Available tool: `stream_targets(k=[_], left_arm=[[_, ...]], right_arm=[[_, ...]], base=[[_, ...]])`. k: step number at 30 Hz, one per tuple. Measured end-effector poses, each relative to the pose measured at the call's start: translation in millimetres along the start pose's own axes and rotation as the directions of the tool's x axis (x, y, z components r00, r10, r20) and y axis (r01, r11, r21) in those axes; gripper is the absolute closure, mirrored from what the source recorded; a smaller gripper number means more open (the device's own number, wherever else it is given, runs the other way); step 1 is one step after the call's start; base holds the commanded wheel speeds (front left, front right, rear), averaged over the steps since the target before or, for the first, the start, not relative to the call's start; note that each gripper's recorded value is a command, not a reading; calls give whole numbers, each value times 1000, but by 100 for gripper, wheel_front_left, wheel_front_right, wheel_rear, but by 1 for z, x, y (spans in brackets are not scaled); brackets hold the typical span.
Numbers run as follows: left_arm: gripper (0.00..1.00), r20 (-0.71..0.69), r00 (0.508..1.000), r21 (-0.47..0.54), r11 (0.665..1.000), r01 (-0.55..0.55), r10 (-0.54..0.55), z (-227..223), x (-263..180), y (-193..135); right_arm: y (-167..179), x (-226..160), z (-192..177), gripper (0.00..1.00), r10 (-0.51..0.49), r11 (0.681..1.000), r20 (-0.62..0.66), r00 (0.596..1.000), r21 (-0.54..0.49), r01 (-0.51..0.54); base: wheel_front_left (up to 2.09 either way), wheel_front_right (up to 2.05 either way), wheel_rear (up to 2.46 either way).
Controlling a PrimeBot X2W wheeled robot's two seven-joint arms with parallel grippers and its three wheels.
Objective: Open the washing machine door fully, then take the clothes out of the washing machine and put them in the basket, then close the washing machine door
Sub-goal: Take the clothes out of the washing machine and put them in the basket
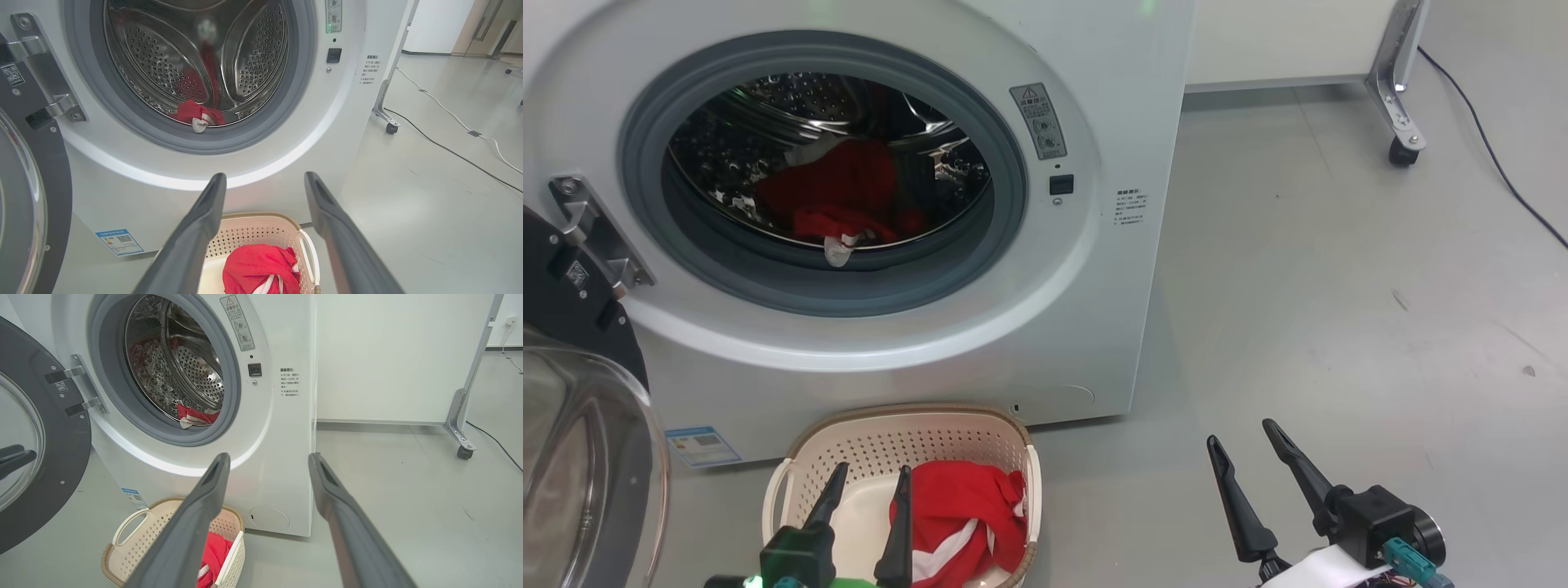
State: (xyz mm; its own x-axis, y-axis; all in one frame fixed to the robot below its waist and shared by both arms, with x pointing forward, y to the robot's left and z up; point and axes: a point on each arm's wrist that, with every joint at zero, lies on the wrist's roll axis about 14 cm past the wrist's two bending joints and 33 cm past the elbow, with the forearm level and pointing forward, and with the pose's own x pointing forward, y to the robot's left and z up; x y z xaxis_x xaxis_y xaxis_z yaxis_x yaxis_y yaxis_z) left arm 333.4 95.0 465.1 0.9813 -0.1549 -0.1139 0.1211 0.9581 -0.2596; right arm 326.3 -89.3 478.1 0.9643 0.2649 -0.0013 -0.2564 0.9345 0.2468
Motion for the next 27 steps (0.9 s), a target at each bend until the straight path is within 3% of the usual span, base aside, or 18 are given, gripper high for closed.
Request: stream_targets(k=[17, 27], left_arm=[[0, -6, 996, 6, 996, 92, -92, 17, 78, -22], [0, -91, 991, 7, 995, 99, -98, -1, 138, -19]], right_arm=[[-14, 22, -13, 0, -21, 1000, -45, 999, 9, 21], [-24, 50, -22, 0, -17, 1000, -63, 998, 17, 18]], base=[[0, 0, 0], [0, 0, 0]])
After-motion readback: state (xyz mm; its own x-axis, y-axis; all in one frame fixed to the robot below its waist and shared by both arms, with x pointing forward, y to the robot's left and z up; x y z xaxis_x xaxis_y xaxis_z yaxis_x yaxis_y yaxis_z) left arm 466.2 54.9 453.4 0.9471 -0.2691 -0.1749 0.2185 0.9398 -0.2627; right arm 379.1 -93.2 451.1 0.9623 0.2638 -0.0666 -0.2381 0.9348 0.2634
